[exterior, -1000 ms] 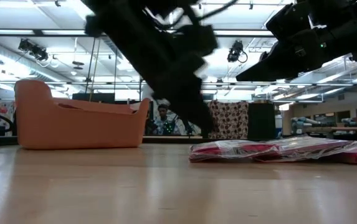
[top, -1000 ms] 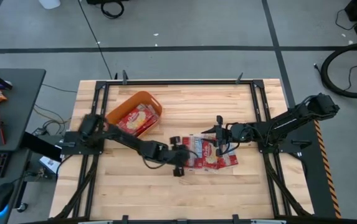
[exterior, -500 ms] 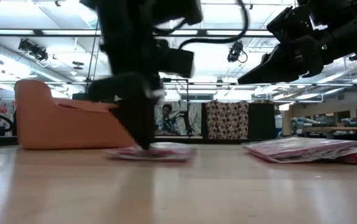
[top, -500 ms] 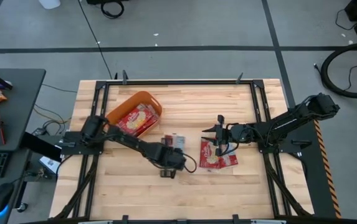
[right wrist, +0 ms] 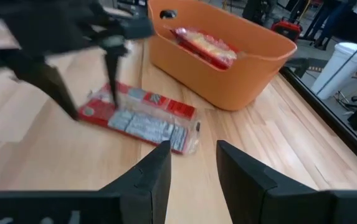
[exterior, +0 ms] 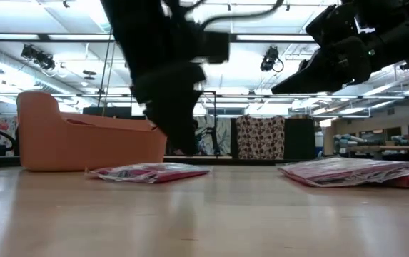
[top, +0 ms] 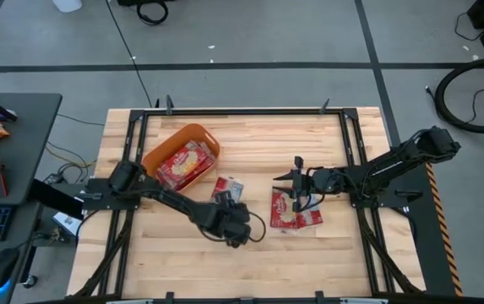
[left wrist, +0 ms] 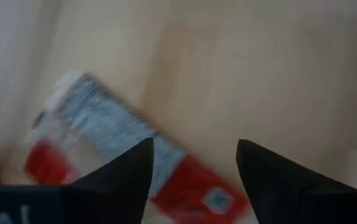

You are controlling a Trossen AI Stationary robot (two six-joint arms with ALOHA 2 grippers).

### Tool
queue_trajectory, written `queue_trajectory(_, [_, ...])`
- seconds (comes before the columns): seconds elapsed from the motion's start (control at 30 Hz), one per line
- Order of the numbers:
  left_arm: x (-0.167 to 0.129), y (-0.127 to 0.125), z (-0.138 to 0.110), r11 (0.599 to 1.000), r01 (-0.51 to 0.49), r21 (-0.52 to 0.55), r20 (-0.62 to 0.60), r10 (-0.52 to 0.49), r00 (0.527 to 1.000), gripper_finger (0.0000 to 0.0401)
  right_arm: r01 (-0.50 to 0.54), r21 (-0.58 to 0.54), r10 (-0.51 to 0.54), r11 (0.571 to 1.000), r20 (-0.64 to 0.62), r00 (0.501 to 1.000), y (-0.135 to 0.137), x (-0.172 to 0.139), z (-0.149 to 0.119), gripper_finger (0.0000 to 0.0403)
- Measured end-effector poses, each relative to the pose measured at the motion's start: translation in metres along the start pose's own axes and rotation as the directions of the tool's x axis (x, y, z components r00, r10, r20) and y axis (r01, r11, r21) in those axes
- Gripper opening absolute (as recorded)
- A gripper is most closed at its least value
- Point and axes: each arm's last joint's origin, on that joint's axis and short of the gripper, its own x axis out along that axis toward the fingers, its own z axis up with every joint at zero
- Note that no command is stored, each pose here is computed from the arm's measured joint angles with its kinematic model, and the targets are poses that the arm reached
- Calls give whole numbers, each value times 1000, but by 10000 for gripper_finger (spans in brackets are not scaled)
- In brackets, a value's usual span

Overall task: Sort popcorn bags into baskets
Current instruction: Put the red popcorn bag into the orange bin

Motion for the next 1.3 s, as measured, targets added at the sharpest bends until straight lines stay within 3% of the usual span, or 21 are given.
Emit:
queue_trajectory(0.17, [15,4,-10,993,-87,-77,-44,84,995,244,-1,5,1,1000,14,1000,0,0,1,132])
queue_trajectory(0.4, [31,7,-15,989,-69,-128,-155,49,987,225,-13,5,13,1000,16,1000,0,0,2,132])
queue_trajectory(0.6, [35,8,-21,1000,-17,19,-230,21,973,146,-18,-1,18,1000,16,1000,0,0,2,132])
queue_trajectory(0.83, [23,11,-23,996,-9,85,-243,29,970,14,-29,5,28,1000,16,999,1,0,1,132])
queue_trajectory(1.03, [5,17,-19,992,19,125,-234,10,972,6,-29,-1,29,1000,16,999,1,0,1,132])
queue_trajectory(1.3, [-44,51,-2,999,11,41,-144,-5,990,2,-28,-6,29,1000,11,1000,1,0,1,132])
